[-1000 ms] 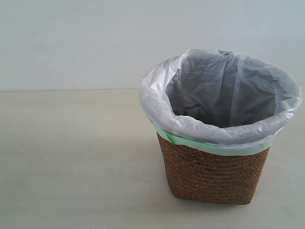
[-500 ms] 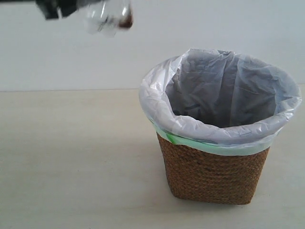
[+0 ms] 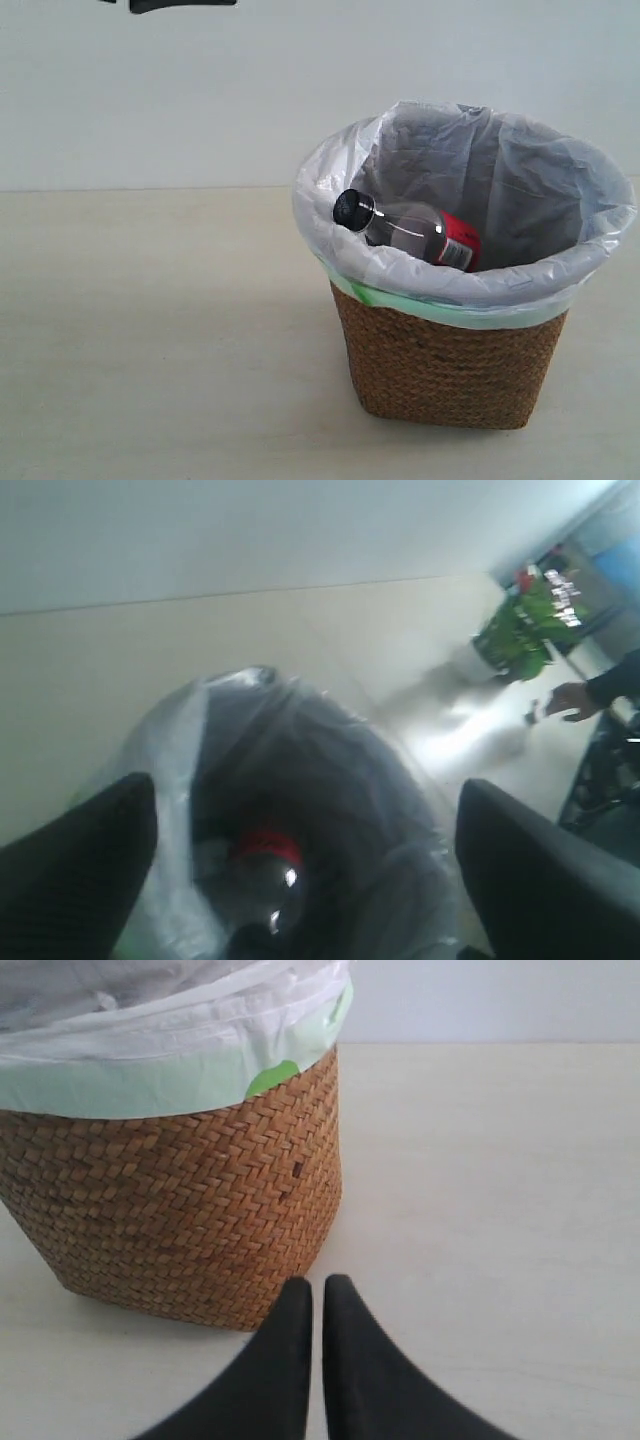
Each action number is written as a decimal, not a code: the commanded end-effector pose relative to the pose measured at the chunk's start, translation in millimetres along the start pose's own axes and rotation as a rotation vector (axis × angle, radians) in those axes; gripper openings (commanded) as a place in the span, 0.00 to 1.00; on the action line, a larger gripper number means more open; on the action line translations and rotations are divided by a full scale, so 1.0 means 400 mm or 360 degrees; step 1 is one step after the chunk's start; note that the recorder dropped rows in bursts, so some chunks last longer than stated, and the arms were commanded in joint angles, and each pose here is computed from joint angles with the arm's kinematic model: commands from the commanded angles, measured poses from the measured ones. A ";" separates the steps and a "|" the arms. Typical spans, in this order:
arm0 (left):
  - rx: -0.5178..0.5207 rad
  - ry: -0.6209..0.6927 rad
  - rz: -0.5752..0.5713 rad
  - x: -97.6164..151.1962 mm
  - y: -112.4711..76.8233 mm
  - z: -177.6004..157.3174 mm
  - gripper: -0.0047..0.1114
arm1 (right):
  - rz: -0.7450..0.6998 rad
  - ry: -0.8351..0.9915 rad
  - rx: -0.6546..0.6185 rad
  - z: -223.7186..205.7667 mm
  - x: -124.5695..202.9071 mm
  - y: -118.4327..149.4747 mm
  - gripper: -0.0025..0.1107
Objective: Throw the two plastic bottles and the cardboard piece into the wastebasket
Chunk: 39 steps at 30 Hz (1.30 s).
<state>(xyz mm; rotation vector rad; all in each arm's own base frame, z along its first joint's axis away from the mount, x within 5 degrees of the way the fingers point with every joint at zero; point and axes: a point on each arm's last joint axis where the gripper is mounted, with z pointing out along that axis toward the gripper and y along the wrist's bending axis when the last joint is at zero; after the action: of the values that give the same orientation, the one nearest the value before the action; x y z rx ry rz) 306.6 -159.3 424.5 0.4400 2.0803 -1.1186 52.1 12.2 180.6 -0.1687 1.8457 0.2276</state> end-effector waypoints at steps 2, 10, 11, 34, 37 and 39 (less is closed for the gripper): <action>-0.0317 0.0182 -0.0059 0.012 0.078 -0.054 0.70 | -0.0009 -0.0017 0.0006 -0.001 -0.002 -0.001 0.02; -0.1052 0.0599 -0.0122 0.064 0.205 -0.142 0.65 | -0.0009 -0.0017 0.0006 -0.001 -0.002 -0.001 0.02; -0.1168 0.0626 -0.0110 0.070 0.222 -0.151 0.61 | -0.0009 -0.0017 0.0006 -0.001 -0.002 -0.001 0.02; -0.1236 0.0385 -0.0097 0.259 0.243 -0.200 0.07 | -0.0009 -0.0017 0.0006 -0.001 -0.002 -0.001 0.02; -0.1167 0.0214 -0.0076 0.266 0.193 -0.231 0.07 | -0.0009 -0.0017 0.0006 -0.001 -0.002 -0.001 0.02; -0.1106 0.0074 -0.0044 0.274 0.164 -0.247 0.07 | -0.0009 -0.0017 0.0006 -0.001 -0.002 -0.001 0.02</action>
<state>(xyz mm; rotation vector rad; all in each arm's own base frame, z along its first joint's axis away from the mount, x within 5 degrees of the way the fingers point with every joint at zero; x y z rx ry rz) 241.5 -43.7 333.6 0.1130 2.4588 -0.2761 52.1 12.2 180.6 -0.1687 1.8457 0.2276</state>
